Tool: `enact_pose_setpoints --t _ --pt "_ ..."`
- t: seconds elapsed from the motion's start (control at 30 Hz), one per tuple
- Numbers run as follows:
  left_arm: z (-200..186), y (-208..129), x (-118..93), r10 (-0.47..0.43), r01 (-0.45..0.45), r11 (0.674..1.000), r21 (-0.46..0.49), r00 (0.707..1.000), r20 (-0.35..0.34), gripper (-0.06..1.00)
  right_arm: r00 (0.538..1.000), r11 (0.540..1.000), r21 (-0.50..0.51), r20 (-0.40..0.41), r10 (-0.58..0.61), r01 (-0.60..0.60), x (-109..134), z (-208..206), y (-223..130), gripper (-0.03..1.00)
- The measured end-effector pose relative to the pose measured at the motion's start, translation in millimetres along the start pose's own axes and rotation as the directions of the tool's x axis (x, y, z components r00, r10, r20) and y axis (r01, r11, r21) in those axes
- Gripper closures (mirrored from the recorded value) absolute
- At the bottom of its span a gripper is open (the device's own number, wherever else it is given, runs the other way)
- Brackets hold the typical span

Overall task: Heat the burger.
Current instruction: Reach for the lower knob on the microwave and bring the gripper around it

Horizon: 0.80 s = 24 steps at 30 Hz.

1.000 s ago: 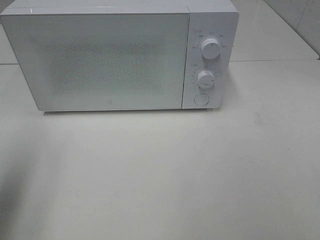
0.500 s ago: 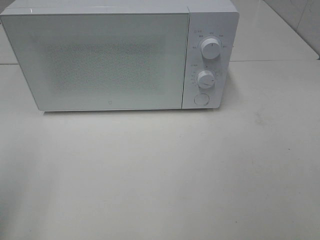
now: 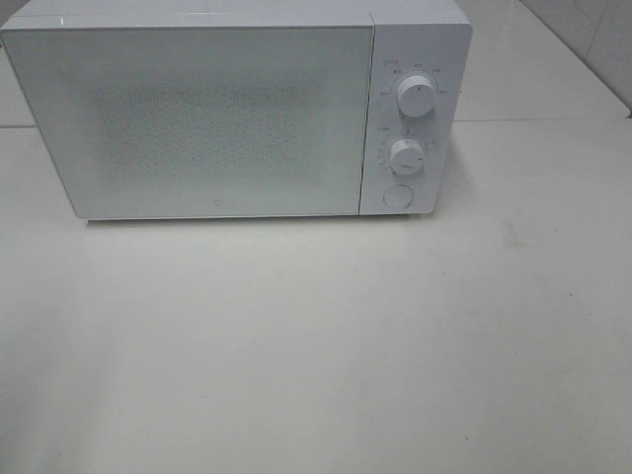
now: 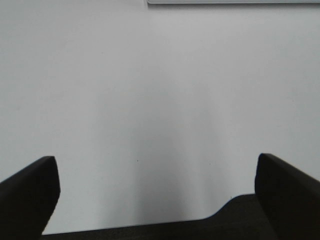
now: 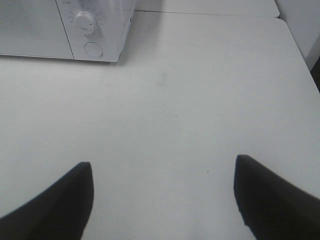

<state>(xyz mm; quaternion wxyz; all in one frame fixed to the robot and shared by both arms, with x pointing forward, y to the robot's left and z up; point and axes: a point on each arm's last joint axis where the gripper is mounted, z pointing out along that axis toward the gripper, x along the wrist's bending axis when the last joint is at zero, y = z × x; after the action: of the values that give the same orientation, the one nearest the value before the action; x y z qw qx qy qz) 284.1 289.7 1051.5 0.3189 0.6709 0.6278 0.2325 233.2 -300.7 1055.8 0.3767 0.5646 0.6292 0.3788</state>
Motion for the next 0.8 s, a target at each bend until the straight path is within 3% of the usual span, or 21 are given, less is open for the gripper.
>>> enact_pose_setpoints --t 0.2,0.5,0.57,0.8 --pt "-3.3 -1.4 -4.5 -0.026 0.028 0.999 -0.03 0.999 0.047 -0.03 1.0 1.0 0.0 0.0 0.0 0.0 0.0 0.0 0.0 0.21" --pt "-13.6 -7.6 -5.7 -0.015 0.02 0.994 -0.105 0.999 0.051 -0.03 1.0 1.0 0.0 0.0 0.0 0.0 0.0 0.0 0.0 0.21" --pt "-24.4 -15.2 -6.4 -0.026 0.032 0.981 -0.192 0.999 0.031 -0.03 1.0 1.0 0.0 0.0 0.0 0.0 0.0 0.0 0.0 0.21" --pt "-37.7 -27.0 -8.2 -0.026 0.028 0.953 -0.303 1.0 0.012 -0.03 1.0 1.0 0.0 0.0 0.0 0.0 0.0 0.0 0.0 0.21"
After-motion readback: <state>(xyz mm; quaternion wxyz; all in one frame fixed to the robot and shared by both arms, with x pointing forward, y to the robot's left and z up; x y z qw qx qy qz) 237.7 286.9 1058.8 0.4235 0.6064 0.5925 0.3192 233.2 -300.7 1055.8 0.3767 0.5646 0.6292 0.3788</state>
